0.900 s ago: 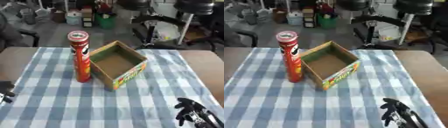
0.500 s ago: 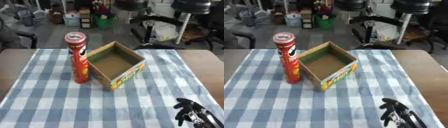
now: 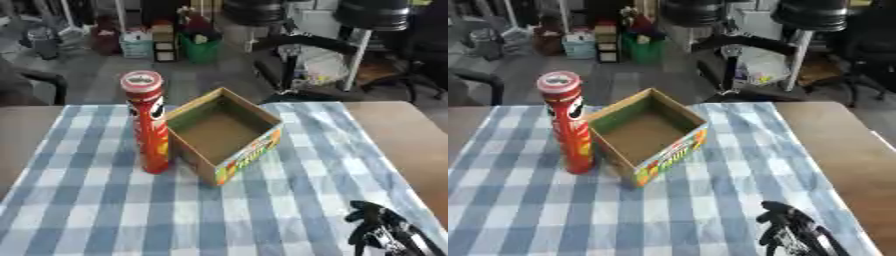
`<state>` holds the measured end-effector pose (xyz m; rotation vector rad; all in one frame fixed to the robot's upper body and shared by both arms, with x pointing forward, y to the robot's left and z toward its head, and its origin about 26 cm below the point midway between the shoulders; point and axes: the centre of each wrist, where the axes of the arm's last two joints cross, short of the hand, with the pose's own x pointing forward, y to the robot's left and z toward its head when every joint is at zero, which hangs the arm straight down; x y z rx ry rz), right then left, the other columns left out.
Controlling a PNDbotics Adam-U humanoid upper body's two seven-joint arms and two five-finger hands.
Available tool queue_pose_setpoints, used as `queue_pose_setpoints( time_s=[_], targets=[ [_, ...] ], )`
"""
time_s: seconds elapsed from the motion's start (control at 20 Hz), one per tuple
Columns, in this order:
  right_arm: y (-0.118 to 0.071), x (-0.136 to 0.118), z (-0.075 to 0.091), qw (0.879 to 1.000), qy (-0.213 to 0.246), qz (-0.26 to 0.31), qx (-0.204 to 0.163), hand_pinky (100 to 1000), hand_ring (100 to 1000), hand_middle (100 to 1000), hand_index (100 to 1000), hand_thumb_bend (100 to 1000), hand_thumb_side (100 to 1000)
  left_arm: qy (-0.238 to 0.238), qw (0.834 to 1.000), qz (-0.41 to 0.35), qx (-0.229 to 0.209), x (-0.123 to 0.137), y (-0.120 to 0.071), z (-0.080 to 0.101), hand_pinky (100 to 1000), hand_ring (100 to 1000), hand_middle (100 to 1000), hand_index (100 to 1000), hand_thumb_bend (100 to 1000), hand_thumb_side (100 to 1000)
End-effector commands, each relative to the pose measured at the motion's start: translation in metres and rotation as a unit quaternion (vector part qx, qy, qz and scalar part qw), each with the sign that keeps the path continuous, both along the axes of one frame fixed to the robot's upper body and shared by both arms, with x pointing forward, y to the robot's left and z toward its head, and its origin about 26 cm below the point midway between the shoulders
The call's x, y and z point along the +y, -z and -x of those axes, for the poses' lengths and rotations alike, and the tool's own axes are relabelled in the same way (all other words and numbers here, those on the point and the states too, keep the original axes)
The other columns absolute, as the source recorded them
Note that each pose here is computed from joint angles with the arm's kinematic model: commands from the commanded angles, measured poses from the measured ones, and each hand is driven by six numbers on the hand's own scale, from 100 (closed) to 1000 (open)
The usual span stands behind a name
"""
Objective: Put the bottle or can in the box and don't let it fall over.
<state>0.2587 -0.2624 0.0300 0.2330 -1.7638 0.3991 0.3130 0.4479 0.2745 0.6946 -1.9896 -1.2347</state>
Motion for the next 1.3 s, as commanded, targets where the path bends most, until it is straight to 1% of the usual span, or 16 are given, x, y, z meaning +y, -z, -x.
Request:
queue_pose_setpoints(
  time_s=[0.05,0.15,0.3,0.35,0.45,0.6,0.75,0.9,1.0,1.15,1.2,1.3],
  targets=[
    [-0.005,-0.002,-0.002,1.0,-0.012,0.014,-0.008,363,492,629,812,100,593,0.017,0.995,-0.093,0.035,0.011,-0.033,-0.013,710,770,802,876,320,668],
    [-0.005,-0.002,-0.002,1.0,-0.018,0.015,-0.006,364,493,629,812,100,594,0.03,0.99,-0.128,0.043,0.006,-0.046,-0.033,720,777,807,880,360,668],
    [-0.006,-0.001,-0.003,0.999,-0.027,0.016,-0.007,366,495,630,812,100,593,0.055,0.981,-0.179,0.05,-0.014,-0.057,-0.068,738,788,819,887,403,672],
    [-0.006,-0.001,-0.003,0.999,-0.029,0.016,-0.008,367,495,630,812,100,594,0.067,0.977,-0.198,0.049,-0.023,-0.058,-0.078,741,790,821,890,417,678],
    [-0.007,0.0,-0.004,0.999,-0.033,0.015,-0.009,367,495,631,812,100,594,0.077,0.967,-0.236,0.06,-0.036,-0.056,-0.096,743,792,823,893,436,694],
    [-0.008,0.003,-0.005,0.999,-0.04,0.013,-0.01,367,496,631,812,100,595,0.086,0.953,-0.28,0.081,-0.053,-0.05,-0.117,752,801,832,903,470,712],
    [-0.009,0.005,-0.006,0.999,-0.047,0.011,-0.011,367,495,632,812,100,595,0.092,0.942,-0.308,0.094,-0.066,-0.043,-0.132,762,816,844,905,495,714],
    [-0.01,0.007,-0.007,0.999,-0.05,0.009,-0.012,367,495,632,812,100,595,0.096,0.938,-0.32,0.094,-0.077,-0.034,-0.141,771,830,851,907,534,724],
    [-0.011,0.007,-0.008,0.999,-0.052,0.008,-0.014,367,495,632,812,100,596,0.094,0.939,-0.319,0.088,-0.081,-0.03,-0.144,777,841,854,907,540,723],
    [-0.012,0.008,-0.009,0.999,-0.052,0.007,-0.015,368,495,633,812,100,598,0.091,0.945,-0.305,0.074,-0.087,-0.022,-0.147,806,881,879,910,547,713],
    [-0.012,0.008,-0.009,0.998,-0.053,0.006,-0.016,368,495,633,812,100,597,0.09,0.946,-0.303,0.071,-0.089,-0.019,-0.148,811,886,882,911,538,720],
    [-0.012,0.009,-0.01,0.998,-0.054,0.006,-0.017,368,495,634,812,100,597,0.09,0.945,-0.305,0.07,-0.092,-0.013,-0.15,818,891,885,912,536,713]
  ],
)
